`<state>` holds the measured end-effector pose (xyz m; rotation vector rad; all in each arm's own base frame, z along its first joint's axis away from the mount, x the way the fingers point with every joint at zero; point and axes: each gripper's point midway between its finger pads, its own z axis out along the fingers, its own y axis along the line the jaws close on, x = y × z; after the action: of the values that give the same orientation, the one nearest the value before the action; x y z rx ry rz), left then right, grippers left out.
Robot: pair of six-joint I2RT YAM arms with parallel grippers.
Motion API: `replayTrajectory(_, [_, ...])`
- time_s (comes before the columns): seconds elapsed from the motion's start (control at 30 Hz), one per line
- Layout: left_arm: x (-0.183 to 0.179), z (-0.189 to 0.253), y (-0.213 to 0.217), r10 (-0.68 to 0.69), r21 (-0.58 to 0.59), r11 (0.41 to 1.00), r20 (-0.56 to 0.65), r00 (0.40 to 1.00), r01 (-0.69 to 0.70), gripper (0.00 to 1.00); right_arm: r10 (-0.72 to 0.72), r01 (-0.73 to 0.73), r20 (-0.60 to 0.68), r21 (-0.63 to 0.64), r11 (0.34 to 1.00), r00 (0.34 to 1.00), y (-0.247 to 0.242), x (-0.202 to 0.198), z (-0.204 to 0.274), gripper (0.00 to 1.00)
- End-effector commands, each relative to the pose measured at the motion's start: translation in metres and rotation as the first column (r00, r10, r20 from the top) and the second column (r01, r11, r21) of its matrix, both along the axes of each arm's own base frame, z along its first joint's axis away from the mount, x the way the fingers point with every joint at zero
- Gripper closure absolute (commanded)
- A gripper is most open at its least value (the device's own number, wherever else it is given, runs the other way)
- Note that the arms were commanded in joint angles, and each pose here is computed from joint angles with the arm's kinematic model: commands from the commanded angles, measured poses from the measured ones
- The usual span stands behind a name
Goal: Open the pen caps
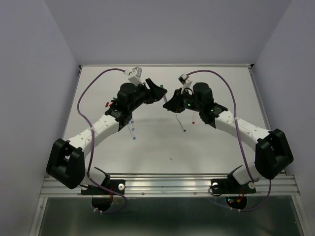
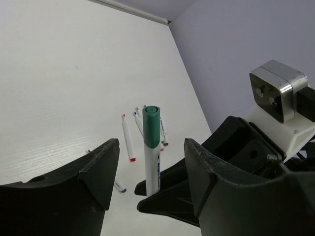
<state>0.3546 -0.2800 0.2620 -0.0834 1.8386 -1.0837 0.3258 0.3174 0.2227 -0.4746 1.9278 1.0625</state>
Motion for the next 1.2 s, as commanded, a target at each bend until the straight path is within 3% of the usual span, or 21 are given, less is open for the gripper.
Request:
replayTrajectory(0.0, [0.008,0.039,-0.011,-0.04,-0.046,0.998,0.098,0.994,0.044,0.35,0.055,-0.063,0.096,0.08,0.995,0.994,0.008,-0.011,0.036,0.99])
replayTrajectory(0.13, [0.007,0.044,-0.018,-0.069,-0.082,0.994,0.11,0.992,0.078,0.38,0.072,-0.079,0.09,0.084,0.993,0.993,0.011,-0.012,0.034,0.99])
replayTrajectory(0.33, [0.009,0.041,-0.018,-0.062,-0.08,0.994,0.106,0.992,0.07,0.59,0.074,-0.081,0.088,0.082,0.993,0.993,0.011,-0.011,0.033,0.99])
replayTrajectory(0.93, [0.014,0.058,-0.01,-0.023,-0.068,0.997,0.168,0.986,0.035,0.59,0.096,-0.099,0.054,0.054,0.994,0.994,0.012,-0.015,0.019,0.99])
replayTrajectory(1.17, [0.016,0.061,-0.007,-0.012,-0.068,0.997,0.174,0.985,0.024,0.53,0.102,-0.103,0.033,0.049,0.993,0.994,0.012,-0.017,0.013,0.99])
